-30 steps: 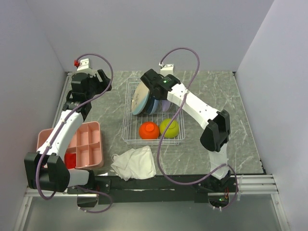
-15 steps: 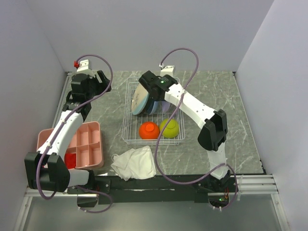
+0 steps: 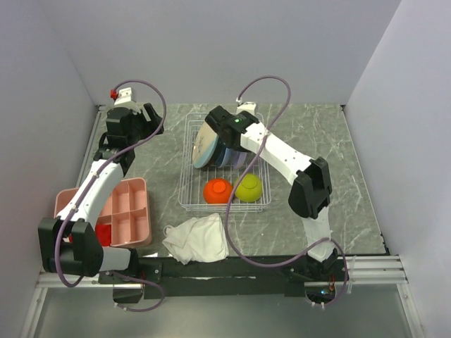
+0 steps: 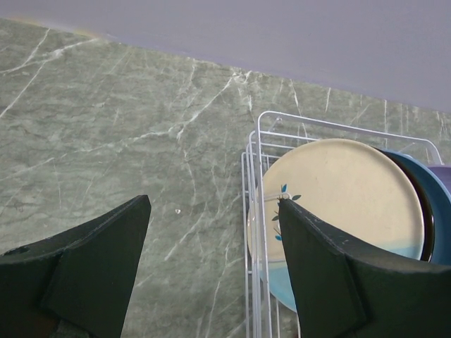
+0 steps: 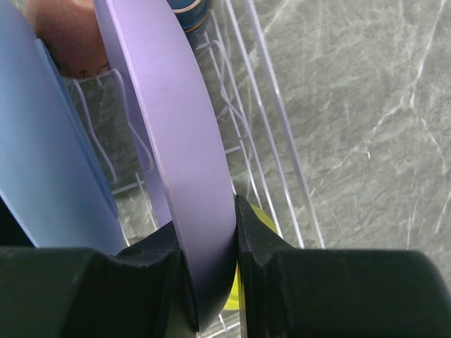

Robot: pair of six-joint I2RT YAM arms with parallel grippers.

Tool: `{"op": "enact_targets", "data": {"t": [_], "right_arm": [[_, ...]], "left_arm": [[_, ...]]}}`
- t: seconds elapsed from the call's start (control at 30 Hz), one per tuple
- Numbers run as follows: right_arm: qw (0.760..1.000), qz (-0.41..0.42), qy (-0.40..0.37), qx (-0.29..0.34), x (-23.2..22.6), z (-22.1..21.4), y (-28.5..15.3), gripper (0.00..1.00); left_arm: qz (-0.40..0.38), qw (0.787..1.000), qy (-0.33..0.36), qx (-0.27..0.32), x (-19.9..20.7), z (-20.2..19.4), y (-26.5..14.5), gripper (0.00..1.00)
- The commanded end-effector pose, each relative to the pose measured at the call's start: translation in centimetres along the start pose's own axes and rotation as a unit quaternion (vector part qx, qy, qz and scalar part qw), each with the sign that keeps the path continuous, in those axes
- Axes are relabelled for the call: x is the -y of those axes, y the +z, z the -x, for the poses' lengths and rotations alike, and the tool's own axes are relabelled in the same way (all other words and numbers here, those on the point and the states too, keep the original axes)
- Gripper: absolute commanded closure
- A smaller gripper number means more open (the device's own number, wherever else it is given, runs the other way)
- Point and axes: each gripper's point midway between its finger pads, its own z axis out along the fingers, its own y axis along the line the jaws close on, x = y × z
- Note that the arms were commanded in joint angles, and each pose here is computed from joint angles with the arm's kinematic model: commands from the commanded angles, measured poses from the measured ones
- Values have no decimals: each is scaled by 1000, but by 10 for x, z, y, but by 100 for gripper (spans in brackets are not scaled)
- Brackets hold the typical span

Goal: Load the mixed dishes into the dish rack

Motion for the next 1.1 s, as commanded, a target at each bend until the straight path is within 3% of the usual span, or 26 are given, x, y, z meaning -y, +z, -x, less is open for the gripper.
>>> {"op": "enact_targets", "data": {"t": [0.0,0.07,0.23,0.27,0.37,0.43,0.77,0.93,1.07], "right_arm": [[999,-37,-39,6,3,1,22,100],[998,-32,-51,-4,1,-4,24,94],[997,-29,-66,-10,1,-12,28,90],[998,-27,-63,-6,1,-8,27,80],[999,-15,-51,8,3,9,17,64],[999,-7,-45,19,8,20,8,59],[996,29,-27,75,60,58,-49,50],[994,49,-23,99,66,68,-59,42],[991,60,-20,121,64,82,-67,42]], "left_arm": [[-15,1000,-7,24,7,17,3,20],[-15,1000,-7,22,7,16,4,20],[-15,1000,-6,24,7,17,5,21],[-15,1000,-5,24,7,18,6,21],[-20,999,-4,27,9,20,6,19],[-25,999,-4,30,12,23,6,18],[-53,997,-3,48,26,43,9,16],[-58,997,0,54,29,49,6,16],[-64,996,13,55,32,52,6,16]]}}
